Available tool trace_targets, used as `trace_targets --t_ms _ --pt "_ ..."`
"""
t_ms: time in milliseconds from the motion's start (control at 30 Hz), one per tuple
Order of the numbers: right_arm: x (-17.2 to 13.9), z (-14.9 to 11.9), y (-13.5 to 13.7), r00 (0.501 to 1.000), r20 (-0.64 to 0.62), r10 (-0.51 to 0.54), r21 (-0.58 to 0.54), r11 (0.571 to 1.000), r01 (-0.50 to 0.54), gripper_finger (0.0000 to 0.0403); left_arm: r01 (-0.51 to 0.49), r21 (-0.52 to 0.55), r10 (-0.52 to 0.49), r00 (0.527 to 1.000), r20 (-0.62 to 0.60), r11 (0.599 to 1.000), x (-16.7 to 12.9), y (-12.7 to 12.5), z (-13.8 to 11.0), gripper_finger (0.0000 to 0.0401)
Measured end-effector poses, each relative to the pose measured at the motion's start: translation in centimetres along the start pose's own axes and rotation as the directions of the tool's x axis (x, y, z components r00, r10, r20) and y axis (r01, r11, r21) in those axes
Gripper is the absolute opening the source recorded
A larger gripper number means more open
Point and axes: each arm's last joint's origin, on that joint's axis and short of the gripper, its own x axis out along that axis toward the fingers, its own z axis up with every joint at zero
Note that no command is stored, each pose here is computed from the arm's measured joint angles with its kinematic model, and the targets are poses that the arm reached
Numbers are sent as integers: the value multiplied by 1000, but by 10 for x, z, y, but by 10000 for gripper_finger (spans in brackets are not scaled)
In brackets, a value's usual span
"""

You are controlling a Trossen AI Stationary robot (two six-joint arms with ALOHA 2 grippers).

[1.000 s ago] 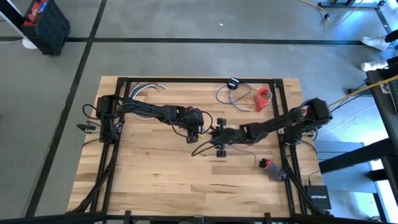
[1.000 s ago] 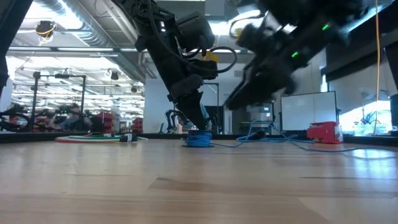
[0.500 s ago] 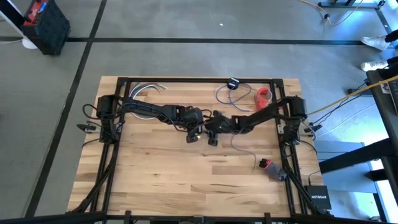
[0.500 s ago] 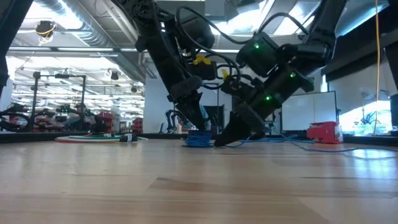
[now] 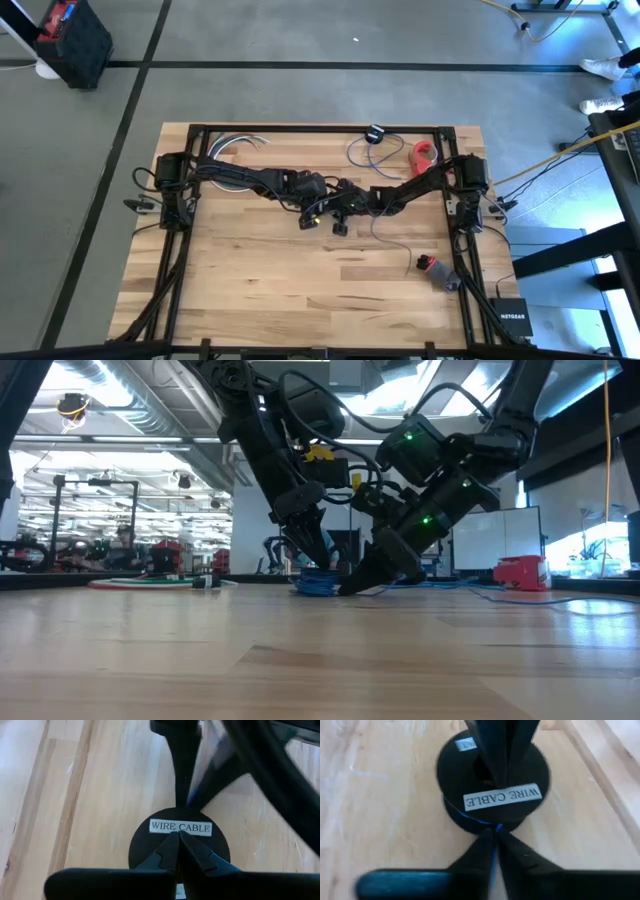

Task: Coil cords
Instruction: Uncoil the blue wire from the spool

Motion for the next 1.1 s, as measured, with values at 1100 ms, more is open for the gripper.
trace_targets --t_ms 1100 --pt "-105 -13 51 886 -416 -205 -242 964 110 2 1 -18 -2 998 -64 1000 0 0 -6 4"
